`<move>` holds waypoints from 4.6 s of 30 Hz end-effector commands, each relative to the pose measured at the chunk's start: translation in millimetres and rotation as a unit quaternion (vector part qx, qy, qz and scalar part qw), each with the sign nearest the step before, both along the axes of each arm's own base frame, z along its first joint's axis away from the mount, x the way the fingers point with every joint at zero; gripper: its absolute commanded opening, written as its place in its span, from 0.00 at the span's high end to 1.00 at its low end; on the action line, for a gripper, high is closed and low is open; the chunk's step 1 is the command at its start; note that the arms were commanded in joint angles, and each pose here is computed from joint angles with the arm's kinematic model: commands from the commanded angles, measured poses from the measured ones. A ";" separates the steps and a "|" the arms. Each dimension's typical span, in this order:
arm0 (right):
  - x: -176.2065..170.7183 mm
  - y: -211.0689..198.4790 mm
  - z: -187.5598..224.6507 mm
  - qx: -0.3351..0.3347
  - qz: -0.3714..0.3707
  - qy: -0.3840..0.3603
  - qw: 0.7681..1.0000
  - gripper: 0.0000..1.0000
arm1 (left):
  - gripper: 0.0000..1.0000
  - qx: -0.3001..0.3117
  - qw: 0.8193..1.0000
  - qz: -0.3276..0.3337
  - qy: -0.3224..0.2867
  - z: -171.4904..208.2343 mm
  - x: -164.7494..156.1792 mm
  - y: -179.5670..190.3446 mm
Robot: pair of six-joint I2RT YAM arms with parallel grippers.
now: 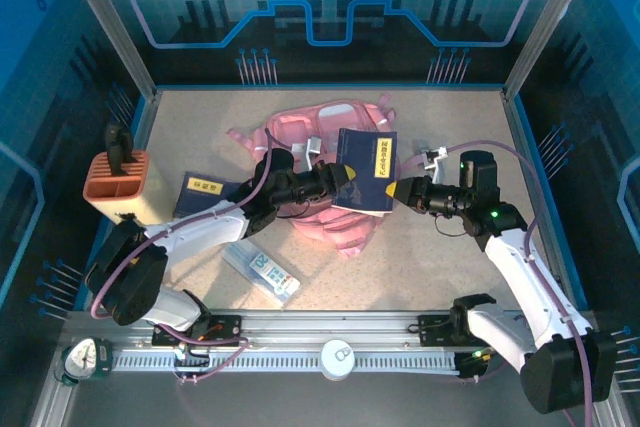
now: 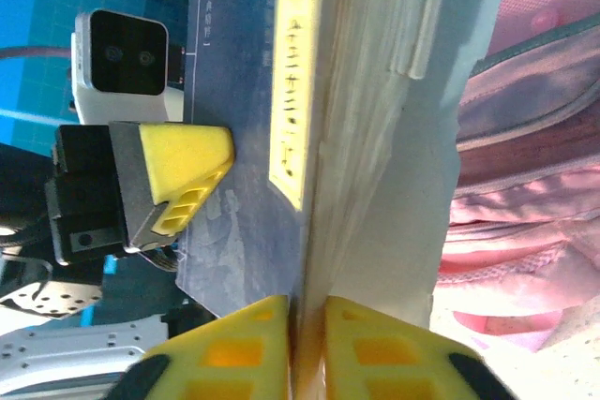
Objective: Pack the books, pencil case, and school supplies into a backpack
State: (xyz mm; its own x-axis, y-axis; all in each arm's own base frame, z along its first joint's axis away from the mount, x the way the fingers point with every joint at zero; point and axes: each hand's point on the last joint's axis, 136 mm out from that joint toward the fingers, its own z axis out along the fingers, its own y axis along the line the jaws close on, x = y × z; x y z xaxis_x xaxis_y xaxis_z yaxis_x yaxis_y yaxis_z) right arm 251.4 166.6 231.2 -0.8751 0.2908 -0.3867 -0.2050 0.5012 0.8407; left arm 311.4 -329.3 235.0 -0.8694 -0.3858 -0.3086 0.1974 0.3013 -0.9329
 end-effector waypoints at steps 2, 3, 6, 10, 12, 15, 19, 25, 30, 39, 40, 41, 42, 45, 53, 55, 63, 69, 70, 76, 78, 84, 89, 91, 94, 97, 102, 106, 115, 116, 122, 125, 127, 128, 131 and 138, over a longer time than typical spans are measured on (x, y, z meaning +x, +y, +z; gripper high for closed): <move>-1.5 -2.3 -2.5 -0.005 0.004 -0.006 1.000 0.54 | 0.99 -0.024 0.999 0.008 -0.035 32.2 1.4 4.1; -1.8 -2.8 -6.3 -0.004 0.002 0.000 1.000 0.44 | 1.00 -0.030 0.999 0.009 -0.038 36.5 1.5 4.2; -1.9 -0.5 -12.7 0.012 0.002 0.022 1.000 0.24 | 1.00 -0.044 0.998 0.017 -0.050 47.0 4.0 5.0; -1.9 12.3 -5.8 0.044 0.023 0.031 0.998 0.12 | 1.00 -0.057 0.996 0.022 -0.059 54.4 7.7 3.6; -2.8 21.0 1.0 0.059 0.033 0.030 0.997 0.07 | 1.00 -0.065 0.996 0.023 -0.063 56.3 8.9 2.6; -4.5 33.1 11.7 0.088 0.048 0.027 0.995 0.05 | 1.00 -0.069 0.995 0.024 -0.065 56.1 11.2 1.4; -4.3 37.0 27.0 0.112 0.055 0.017 0.992 0.10 | 1.00 -0.048 0.996 0.031 -0.061 46.1 13.0 3.3; -6.0 29.6 28.4 0.082 0.037 0.001 0.996 0.30 | 1.00 -0.004 0.998 0.046 -0.053 30.7 14.4 9.4; -4.4 28.7 15.9 0.072 0.033 0.014 0.997 0.60 | 1.00 0.022 0.997 0.047 -0.054 25.4 14.1 8.7; 0.7 17.4 -2.2 0.029 0.011 0.026 0.999 0.99 | 1.00 0.050 0.996 0.027 -0.074 26.4 3.6 1.0; 1.3 15.3 -4.0 0.026 0.008 0.029 0.999 1.00 | 1.00 0.052 0.995 0.023 -0.078 26.8 1.2 0.6; 1.5 13.3 -5.0 0.021 0.006 0.028 0.999 1.00 | 0.97 0.055 0.995 0.020 -0.080 27.5 -0.1 0.8; 0.9 9.9 -7.8 0.013 0.001 0.033 0.999 1.00 | 0.90 0.060 0.995 0.016 -0.084 27.6 -2.2 1.5; -1.0 -1.1 -15.0 -0.008 -0.015 0.038 0.999 1.00 | 0.71 0.106 0.989 0.009 -0.099 21.9 -6.9 8.3; -24.3 -38.1 -37.4 -0.086 -0.064 0.061 0.992 1.00 | 0.47 0.358 0.919 -0.038 -0.162 -23.5 -4.0 43.2; -32.0 -46.4 -42.0 -0.104 -0.072 0.066 0.990 1.00 | 0.44 0.413 0.892 -0.056 -0.175 -36.2 0.9 49.6; -51.7 -73.7 -66.9 -0.154 -0.112 0.096 0.977 1.00 | 0.33 0.544 0.797 -0.129 -0.226 -79.2 24.3 54.6; -49.3 -78.5 -73.8 -0.149 -0.123 0.109 0.975 1.00 | 0.31 0.602 0.735 -0.174 -0.261 -103.8 37.8 40.3; -48.9 -78.1 -74.5 -0.146 -0.124 0.109 0.975 1.00 | 0.30 0.603 0.731 -0.179 -0.263 -106.9 38.3 37.7; -46.9 -77.6 -79.7 -0.136 -0.125 0.116 0.976 1.00 | 0.31 0.613 0.718 -0.195 -0.265 -125.6 48.0 26.5; -46.4 -77.2 -80.0 -0.134 -0.124 0.116 0.976 1.00 | 0.31 0.615 0.715 -0.202 -0.263 -130.2 50.5 22.6; -42.9 -76.0 -81.2 -0.122 -0.124 0.116 0.978 1.00 | 0.33 0.622 0.701 -0.224 -0.270 -145.7 53.6 10.1; -41.7 -75.9 -81.2 -0.119 -0.122 0.116 0.979 1.00 | 0.58 0.637 0.687 -0.223 -0.271 -152.9 63.0 8.9; -41.9 -76.9 -81.3 -0.120 -0.123 0.116 0.978 1.00 | 0.70 0.636 0.686 -0.221 -0.277 -147.5 64.8 6.9; -42.2 -77.5 -78.4 -0.117 -0.123 0.115 0.979 1.00 | 0.89 0.627 0.692 -0.210 -0.289 -126.6 65.6 4.7; -42.2 -76.5 -71.4 -0.113 -0.119 0.108 0.980 1.00 | 0.98 0.620 0.698 -0.180 -0.311 -90.7 70.6 4.1; -41.3 -60.1 -50.9 -0.061 -0.085 0.088 0.991 1.00 | 1.00 0.602 0.705 -0.125 -0.353 -19.7 80.0 4.9; -36.6 -44.9 -39.7 -0.028 -0.059 0.074 0.995 1.00 | 1.00 0.592 0.707 -0.081 -0.378 24.5 97.6 9.2; 2.1 15.7 -47.4 -0.018 0.013 0.057 0.998 1.00 | 1.00 0.569 0.716 -0.044 -0.403 68.3 114.8 11.7; 9.1 26.1 -47.0 -0.015 0.027 0.051 0.998 1.00 | 1.00 0.570 0.715 -0.042 -0.402 69.4 115.4 11.8; 60.0 61.1 -66.9 -0.012 0.052 0.047 0.997 1.00 | 1.00 0.563 0.721 -0.025 -0.404 81.5 115.9 14.2; 90.3 62.0 -86.8 -0.036 0.035 0.051 0.997 0.96 | 1.00 0.555 0.727 -0.016 -0.404 86.7 115.6 14.4; 114.1 64.3 -91.3 -0.041 0.028 0.042 0.998 0.93 | 1.00 0.554 0.729 -0.015 -0.402 86.2 116.6 14.7; 124.5 65.2 -96.7 -0.044 0.025 0.046 0.998 0.92 | 1.00 0.556 0.728 -0.012 -0.399 86.5 117.3 16.3; 146.1 65.3 -112.0 -0.058 0.017 0.051 0.997 0.80 | 1.00 0.559 0.731 -0.006 -0.391 85.5 116.9 19.7; 122.4 42.6 -118.0 -0.147 -0.012 0.048 0.988 0.46 | 1.00 0.553 0.738 0.003 -0.386 84.5 115.9 23.2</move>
State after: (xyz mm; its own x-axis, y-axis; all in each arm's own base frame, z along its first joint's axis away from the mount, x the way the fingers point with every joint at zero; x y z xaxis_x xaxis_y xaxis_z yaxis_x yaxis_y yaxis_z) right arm 382.9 221.1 97.7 -0.9338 0.2193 -0.2829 -0.0708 0.6615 0.7466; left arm 422.2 -304.4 246.7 -0.3797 0.5984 -0.7055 0.6003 0.7396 0.3042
